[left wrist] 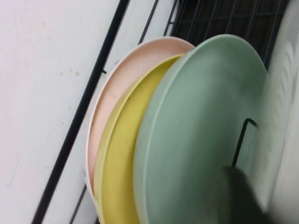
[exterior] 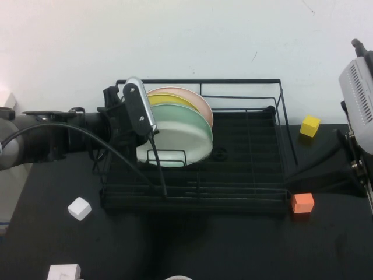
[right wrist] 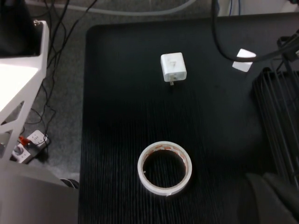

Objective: Place plate on rack
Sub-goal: Place the plate on the rack

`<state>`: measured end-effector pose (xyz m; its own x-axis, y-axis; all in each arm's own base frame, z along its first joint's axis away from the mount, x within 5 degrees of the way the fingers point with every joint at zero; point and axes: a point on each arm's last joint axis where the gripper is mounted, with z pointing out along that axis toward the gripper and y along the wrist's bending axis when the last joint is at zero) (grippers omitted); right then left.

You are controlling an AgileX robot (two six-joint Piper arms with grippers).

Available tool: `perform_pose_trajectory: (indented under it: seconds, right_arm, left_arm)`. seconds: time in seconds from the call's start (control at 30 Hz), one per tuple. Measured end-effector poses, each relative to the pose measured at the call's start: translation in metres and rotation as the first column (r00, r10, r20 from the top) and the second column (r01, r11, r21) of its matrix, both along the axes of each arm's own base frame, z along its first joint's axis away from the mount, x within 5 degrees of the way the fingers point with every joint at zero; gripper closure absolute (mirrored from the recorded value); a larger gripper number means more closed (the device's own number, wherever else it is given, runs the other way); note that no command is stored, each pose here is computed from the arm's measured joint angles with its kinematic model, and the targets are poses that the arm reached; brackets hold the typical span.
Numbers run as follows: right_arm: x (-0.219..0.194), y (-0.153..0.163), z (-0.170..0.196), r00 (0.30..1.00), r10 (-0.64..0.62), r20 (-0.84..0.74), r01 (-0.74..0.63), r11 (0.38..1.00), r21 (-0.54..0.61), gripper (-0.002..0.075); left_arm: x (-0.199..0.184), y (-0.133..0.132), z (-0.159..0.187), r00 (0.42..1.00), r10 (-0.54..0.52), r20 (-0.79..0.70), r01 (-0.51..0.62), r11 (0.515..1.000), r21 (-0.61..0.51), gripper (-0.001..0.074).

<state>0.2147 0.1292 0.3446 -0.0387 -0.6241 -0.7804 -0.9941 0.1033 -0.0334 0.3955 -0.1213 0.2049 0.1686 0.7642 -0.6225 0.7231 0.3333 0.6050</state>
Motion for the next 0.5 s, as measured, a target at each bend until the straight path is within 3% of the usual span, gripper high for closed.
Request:
perform_pose_trajectory:
  seconds: [0.13,0.23,0.4,0.5]
  right_arm:
    - [0.000,0.000,0.000,1.000,0.003,-0.003,-0.003,1.000,0.000,0.0728]
    - [0.000,0.000,0.000,1.000,0.003,-0.003,-0.003,1.000,0.000,0.0728]
    - [-0.001,-0.001,-0.001,1.000,0.004,0.003,-0.004,1.000,-0.019,0.0728]
    - [-0.001,-0.008,-0.004,0.999,-0.039,0.004,0.040,0.993,-0.110,0.0728]
  left_arm:
    - [0.000,0.001,0.000,1.000,0.019,-0.013,-0.019,1.000,-0.012,0.0323]
    - [-0.002,-0.001,0.009,0.999,0.039,-0.021,-0.040,0.998,-0.051,0.0251]
    - [-0.014,-0.001,0.051,0.995,0.103,0.001,-0.101,0.982,-0.157,0.0300]
    - [-0.026,0.007,0.087,0.977,0.214,0.012,-0.204,0.948,-0.246,0.0401]
